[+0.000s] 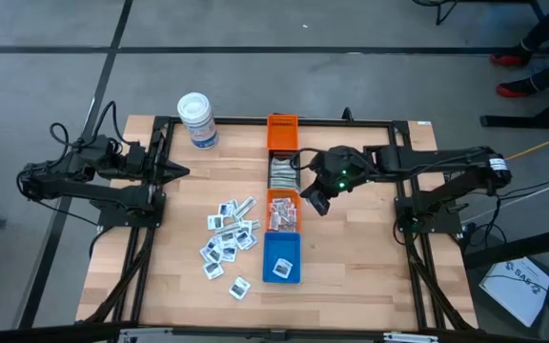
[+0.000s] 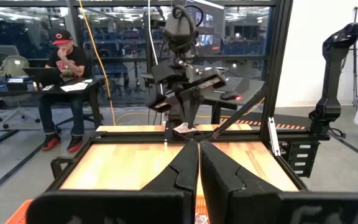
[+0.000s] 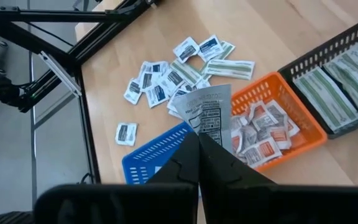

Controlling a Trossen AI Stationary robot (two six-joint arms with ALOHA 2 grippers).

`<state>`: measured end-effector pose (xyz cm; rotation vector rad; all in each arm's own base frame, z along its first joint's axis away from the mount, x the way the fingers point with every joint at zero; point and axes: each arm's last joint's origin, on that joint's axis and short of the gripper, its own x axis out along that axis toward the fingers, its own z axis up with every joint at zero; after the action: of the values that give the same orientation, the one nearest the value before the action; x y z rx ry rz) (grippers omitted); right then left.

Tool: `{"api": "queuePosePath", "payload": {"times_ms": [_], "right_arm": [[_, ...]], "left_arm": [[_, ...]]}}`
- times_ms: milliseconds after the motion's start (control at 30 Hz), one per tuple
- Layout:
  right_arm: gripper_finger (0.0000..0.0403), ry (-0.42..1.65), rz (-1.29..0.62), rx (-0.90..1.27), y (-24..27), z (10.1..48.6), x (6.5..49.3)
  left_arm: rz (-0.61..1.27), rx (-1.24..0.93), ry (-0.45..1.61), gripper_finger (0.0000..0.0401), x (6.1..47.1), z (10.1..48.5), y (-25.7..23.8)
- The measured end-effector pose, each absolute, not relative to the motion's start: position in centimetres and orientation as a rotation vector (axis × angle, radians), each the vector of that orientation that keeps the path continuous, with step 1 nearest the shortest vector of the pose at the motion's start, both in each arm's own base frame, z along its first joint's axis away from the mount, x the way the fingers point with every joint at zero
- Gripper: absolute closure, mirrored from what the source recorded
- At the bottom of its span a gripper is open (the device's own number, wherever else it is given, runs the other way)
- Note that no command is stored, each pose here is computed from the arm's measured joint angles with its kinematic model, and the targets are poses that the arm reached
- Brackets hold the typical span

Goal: Pick & Place First Aid Supplies
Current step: Put the orange ointment pack into the bottom orange bin

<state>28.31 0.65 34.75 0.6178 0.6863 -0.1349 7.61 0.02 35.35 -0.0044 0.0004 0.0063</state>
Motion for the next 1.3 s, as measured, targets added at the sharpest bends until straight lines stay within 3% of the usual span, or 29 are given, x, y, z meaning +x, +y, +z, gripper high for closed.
{"api": "queuePosePath", "payload": {"times_ms": [200, 833, 1133, 1300], "right_arm": [[0.0402, 0.670, -0.108, 0.603, 1.0, 34.2, 29.6], [0.0399, 0.639, 0.397, 0.555, 3.1, 30.5, 35.7], [0.0398, 0.741, 0.325, 0.598, 1.5, 27.1, 36.7], [0.0398, 0.802, 0.155, 0.651, 0.7, 24.5, 36.6]], "left_arm": [[0.006, -0.004, 0.000, 0.0389, 7.6, 35.3, 0.0], [0.007, -0.004, 0.000, 0.0389, 7.6, 35.3, 0.0], [0.006, -0.004, 0.000, 0.0391, 7.6, 35.3, 0.0], [0.006, -0.004, 0.000, 0.0389, 7.6, 35.3, 0.0]]}}
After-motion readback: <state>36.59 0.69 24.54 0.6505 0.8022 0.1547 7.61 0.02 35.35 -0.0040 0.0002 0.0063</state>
